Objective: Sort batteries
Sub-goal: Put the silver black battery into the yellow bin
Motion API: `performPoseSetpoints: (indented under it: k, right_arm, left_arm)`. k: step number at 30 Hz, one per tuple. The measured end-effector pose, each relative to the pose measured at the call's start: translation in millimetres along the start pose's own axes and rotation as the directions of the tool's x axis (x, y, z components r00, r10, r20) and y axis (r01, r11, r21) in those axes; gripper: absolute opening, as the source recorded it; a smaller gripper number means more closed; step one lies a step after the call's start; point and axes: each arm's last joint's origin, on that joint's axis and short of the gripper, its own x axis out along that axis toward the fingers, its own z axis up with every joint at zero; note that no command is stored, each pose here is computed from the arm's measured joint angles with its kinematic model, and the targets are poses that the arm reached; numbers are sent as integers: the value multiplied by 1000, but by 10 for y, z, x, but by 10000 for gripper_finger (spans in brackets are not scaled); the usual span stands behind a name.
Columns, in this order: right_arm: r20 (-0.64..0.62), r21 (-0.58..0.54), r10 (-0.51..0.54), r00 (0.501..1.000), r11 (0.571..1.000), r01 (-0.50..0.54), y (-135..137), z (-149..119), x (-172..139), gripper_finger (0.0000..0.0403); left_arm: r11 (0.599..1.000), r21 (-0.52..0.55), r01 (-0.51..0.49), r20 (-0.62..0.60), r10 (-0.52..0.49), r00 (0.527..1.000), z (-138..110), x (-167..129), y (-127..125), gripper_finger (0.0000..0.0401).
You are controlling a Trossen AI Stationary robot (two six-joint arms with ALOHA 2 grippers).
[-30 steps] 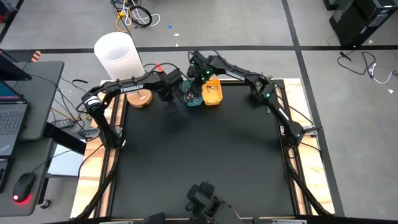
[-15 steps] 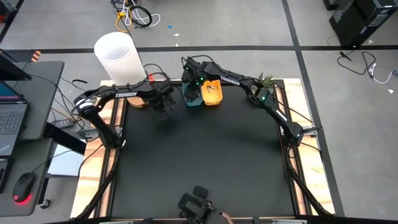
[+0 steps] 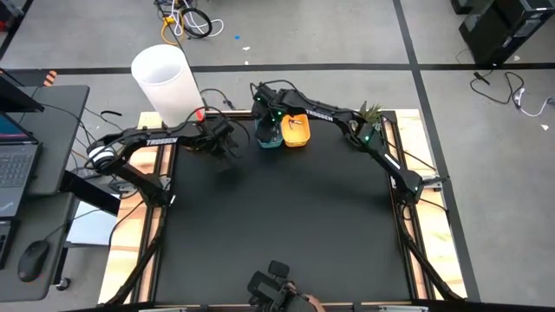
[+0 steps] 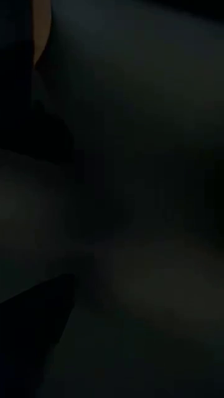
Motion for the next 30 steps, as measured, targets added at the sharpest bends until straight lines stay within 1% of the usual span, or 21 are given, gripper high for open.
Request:
performPoseSetpoints:
  k: [2,5,8,11,13,17,19,21,23,25,26,27,28,30]
  right_arm:
    - [11,29,-2,1000,1000,2,-63,-1,-8,117]
    - [23,113,-9,1000,994,6,-263,-31,-38,112]
    - [42,188,63,997,980,-70,-421,-70,-69,105]
    - [44,228,86,995,969,-94,-468,-87,-79,97]
    - [27,234,93,995,967,-97,-465,-106,-80,94]
    - [-37,211,130,991,970,-120,-381,-155,-71,93]
    - [-84,159,144,986,979,-130,-294,-182,-63,93]
    - [-135,76,135,982,989,-125,-210,-207,-55,93]
    - [-167,-51,90,982,994,-100,-147,-212,-45,92]
    - [-189,-213,1,982,976,-42,-118,-207,-44,92]
    - [-195,-309,-56,979,951,-8,-109,-198,-43,92]
    - [-193,-403,-104,976,915,18,-103,-181,-49,92]
    - [-182,-493,-150,972,869,42,-103,-159,-51,92]
    - [-131,-619,-216,968,781,91,-112,-96,-52,91]
  left_arm:
    - [1000,-1,-3,11,3,1000,10,1,3,319]
    - [1000,-4,-11,45,11,999,44,0,10,319]
    - [1000,-3,-18,59,18,998,58,0,15,319]
    - [999,-5,-48,93,49,994,94,-4,30,319]
    - [997,-12,-81,157,82,984,159,-11,52,319]
    - [990,-36,-133,339,137,931,337,-63,101,319]
    - [988,-48,-145,393,152,907,390,-86,115,319]
    - [987,-73,-146,420,163,893,415,-101,132,319]
    - [984,-107,-140,424,173,889,417,-103,150,319]
    - [981,-134,-140,420,185,889,414,-103,161,319]
    - [979,-145,-145,415,193,889,411,-103,165,319]
    - [976,-158,-149,411,202,889,408,-102,167,319]
    - [975,-170,-144,409,203,890,407,-101,165,319]
    - [972,-192,-134,408,203,890,407,-100,165,319]
